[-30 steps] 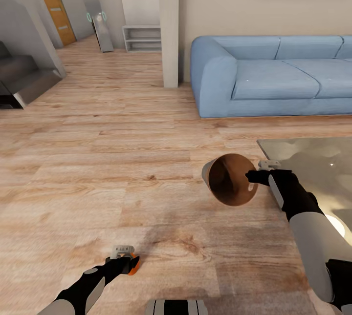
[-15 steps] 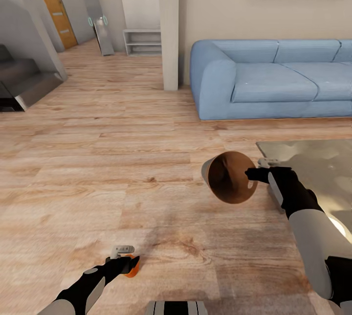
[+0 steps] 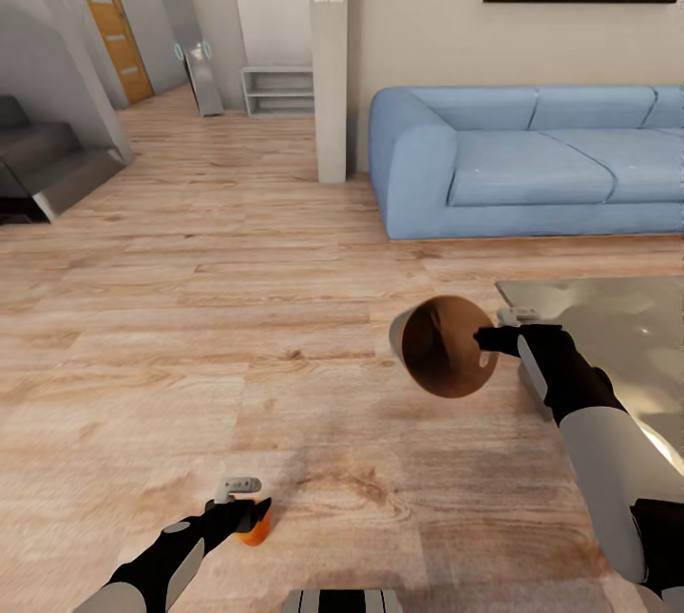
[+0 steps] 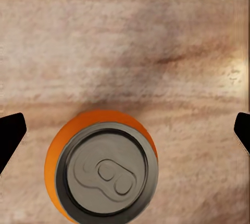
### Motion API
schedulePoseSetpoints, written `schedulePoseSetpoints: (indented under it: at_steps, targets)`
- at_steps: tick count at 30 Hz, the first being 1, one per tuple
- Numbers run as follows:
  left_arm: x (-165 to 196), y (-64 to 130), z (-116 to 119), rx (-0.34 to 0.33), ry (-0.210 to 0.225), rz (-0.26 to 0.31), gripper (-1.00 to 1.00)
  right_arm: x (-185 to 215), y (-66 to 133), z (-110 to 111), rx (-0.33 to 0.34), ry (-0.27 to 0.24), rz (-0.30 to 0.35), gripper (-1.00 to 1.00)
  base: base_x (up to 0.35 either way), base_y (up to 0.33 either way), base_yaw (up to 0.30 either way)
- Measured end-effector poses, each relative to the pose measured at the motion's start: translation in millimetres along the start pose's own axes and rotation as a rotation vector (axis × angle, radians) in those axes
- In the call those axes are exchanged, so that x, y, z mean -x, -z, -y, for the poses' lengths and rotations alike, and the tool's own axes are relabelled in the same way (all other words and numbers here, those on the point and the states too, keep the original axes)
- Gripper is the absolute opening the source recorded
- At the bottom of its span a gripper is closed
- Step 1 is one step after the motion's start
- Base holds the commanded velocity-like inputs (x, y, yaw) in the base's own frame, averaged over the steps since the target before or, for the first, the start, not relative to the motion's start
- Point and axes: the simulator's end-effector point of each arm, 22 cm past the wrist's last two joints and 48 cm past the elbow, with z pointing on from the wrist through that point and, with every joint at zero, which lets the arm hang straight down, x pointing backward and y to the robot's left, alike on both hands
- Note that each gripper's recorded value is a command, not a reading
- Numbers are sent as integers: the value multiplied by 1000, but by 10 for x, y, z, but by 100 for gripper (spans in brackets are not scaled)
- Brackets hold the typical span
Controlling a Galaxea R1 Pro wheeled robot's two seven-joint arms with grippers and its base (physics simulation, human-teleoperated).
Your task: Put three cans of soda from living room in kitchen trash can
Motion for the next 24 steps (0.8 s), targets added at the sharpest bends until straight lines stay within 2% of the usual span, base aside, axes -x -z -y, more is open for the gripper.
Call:
schedulePoseSetpoints:
  at_steps: [7, 24]
  targets:
    - [147, 68, 25, -2, -6, 28, 100, 155, 147, 9, -1, 1, 28, -100, 0, 0, 0]
    - [148, 68, 23, -1, -3, 29, 100, 146, 142, -4, 1, 0, 26, -100, 0, 0, 0]
